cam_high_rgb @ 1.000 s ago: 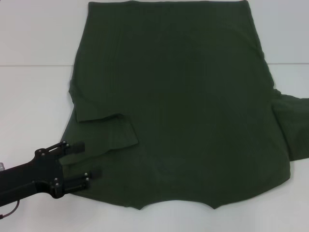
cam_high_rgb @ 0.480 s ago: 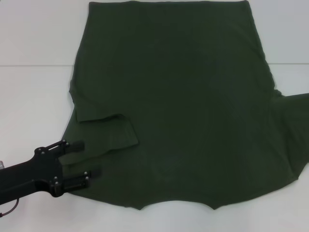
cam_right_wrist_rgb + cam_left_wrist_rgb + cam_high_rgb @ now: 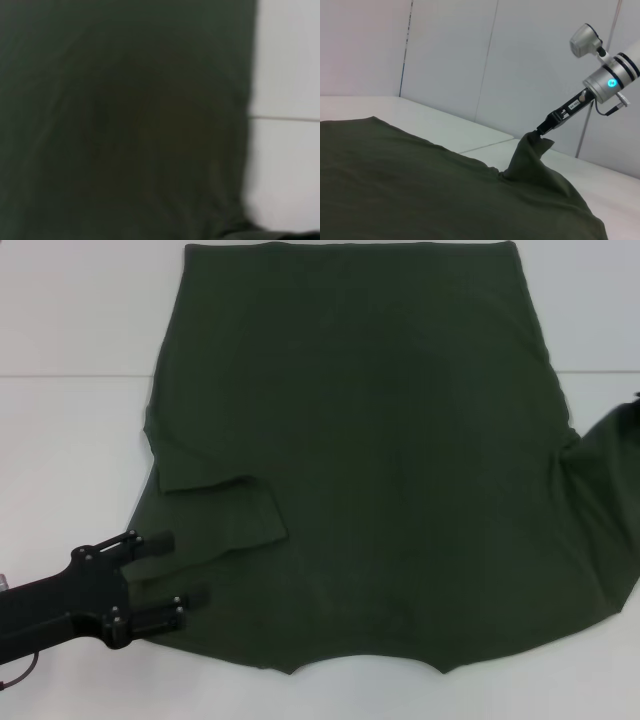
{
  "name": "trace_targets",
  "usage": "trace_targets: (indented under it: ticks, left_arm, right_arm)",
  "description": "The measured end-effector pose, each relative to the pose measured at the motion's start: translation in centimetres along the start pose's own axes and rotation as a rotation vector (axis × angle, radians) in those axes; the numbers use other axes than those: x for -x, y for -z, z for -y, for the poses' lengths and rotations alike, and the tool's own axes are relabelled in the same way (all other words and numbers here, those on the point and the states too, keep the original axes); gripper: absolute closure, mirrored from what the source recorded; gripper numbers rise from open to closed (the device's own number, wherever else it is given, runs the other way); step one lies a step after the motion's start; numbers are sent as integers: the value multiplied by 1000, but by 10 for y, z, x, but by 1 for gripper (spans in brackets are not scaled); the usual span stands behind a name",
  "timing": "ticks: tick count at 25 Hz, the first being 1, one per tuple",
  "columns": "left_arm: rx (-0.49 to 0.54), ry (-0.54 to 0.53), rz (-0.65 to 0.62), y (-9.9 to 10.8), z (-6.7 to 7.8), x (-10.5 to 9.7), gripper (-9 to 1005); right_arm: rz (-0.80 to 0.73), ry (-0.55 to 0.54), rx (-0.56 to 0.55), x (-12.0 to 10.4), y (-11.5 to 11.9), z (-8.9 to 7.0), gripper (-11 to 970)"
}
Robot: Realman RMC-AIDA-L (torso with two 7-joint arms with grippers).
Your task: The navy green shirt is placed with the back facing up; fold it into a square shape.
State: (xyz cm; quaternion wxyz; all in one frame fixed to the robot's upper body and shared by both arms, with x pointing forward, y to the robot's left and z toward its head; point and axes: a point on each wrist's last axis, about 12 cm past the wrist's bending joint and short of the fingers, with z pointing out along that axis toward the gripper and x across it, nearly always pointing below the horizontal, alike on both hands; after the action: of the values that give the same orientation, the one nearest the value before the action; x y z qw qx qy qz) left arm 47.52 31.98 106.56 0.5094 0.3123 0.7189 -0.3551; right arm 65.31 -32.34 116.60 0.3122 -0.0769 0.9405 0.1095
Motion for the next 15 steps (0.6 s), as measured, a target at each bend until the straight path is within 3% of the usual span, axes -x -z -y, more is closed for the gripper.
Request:
trace_targets:
  ticks: [11, 15]
  left_arm:
    - [1, 1, 1, 0, 0, 0, 145]
    - [2, 0, 2, 0, 0, 0, 149]
  right_arm:
    - [-64, 169, 104, 20, -23, -73, 914]
    - [-82, 200, 121, 21, -28, -89, 914]
